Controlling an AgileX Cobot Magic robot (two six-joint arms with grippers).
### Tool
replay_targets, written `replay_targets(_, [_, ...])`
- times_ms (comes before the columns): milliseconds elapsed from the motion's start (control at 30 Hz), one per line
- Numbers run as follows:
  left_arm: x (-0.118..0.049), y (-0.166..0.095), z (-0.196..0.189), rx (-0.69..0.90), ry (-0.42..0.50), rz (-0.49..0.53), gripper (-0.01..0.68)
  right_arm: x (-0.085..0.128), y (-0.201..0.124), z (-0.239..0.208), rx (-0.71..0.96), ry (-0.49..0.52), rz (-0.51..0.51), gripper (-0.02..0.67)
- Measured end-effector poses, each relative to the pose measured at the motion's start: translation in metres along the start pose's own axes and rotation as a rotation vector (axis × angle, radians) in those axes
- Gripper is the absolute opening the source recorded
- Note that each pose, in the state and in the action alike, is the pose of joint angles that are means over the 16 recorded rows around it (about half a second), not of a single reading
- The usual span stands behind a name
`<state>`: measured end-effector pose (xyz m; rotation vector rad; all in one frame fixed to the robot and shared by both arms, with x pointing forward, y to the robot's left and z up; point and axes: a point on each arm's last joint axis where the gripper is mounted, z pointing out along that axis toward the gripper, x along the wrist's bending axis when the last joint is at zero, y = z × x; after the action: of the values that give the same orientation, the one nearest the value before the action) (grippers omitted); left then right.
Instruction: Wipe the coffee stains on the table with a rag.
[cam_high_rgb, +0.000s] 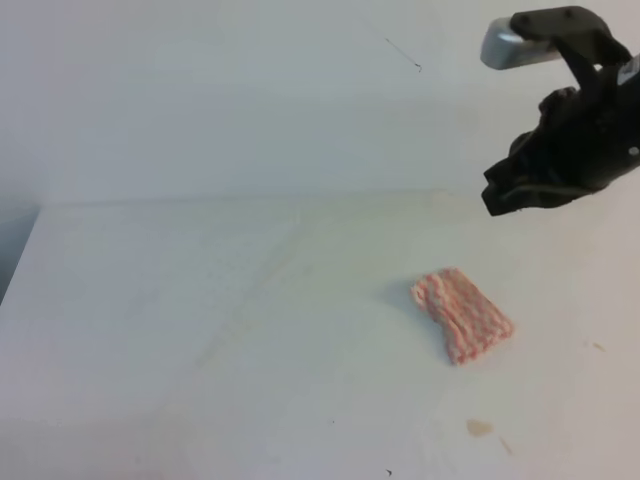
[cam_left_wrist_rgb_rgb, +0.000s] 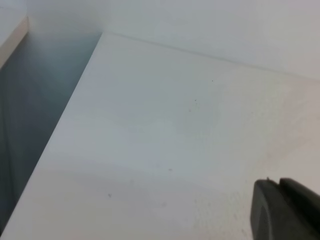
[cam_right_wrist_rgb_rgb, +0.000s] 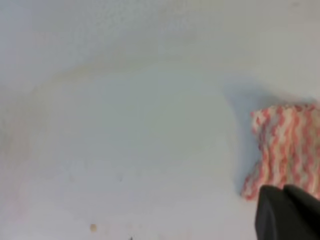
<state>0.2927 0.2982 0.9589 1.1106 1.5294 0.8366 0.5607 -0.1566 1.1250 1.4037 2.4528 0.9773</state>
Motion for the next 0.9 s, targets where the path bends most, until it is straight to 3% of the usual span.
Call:
replay_targets(567, [0.000,0.000,0.000,0.000,0.000,0.000,0.001,0.027,-0.119,-0.097,-0.271,-0.154,0.097,0.000])
replay_targets(900, [0.000,0.000,0.000,0.000,0.000,0.000,0.001,0.027,-0.144,-0.104,-0.343,-0.206,0.086,0.000])
